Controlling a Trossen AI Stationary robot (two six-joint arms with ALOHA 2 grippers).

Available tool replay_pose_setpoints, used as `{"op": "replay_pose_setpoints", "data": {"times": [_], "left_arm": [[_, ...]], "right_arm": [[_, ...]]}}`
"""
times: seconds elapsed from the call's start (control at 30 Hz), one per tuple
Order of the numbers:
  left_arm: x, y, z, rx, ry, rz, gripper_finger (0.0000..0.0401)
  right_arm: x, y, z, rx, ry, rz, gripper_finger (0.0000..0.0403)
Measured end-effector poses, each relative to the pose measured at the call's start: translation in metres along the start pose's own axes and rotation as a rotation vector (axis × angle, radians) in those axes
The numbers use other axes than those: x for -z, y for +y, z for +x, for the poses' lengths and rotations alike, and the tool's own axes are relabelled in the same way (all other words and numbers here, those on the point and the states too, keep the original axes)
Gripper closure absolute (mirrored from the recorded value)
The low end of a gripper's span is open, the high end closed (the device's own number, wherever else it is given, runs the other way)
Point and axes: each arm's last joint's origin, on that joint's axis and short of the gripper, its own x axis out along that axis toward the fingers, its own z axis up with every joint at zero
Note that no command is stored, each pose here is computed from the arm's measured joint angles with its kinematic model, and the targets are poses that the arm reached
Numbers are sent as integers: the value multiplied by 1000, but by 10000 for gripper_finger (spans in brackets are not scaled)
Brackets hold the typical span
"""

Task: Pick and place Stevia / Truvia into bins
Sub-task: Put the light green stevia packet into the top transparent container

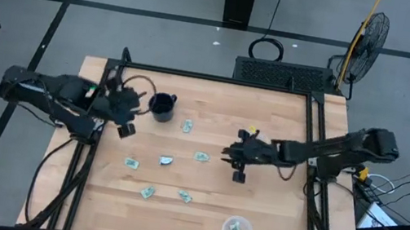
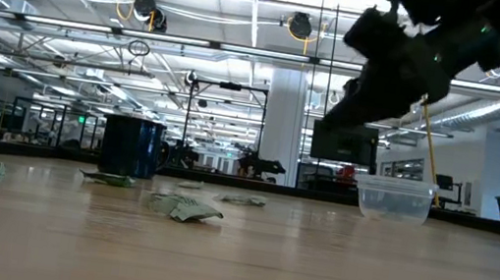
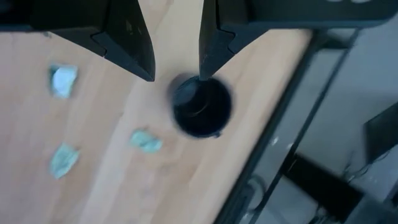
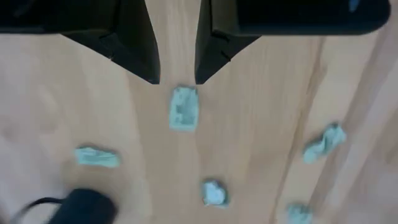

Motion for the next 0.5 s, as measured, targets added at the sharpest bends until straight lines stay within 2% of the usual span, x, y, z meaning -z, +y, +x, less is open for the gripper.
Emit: {"op": "replay_pose_setpoints", "data": {"times": [0.1,0.27,0.37,0.5], "left_arm": [[24,-12,27,51,-84,-39,270],[50,-29,68,97,-168,-113,270],[62,-36,83,139,-144,-106,270],[67,-40,89,178,-129,-105,270]], "right_arm": [[8,-3,21,-6,13,-56,301],[20,-6,52,-16,-9,-49,292],[26,-6,64,-55,-30,-40,282],[27,-10,73,-46,-41,-33,267]]}}
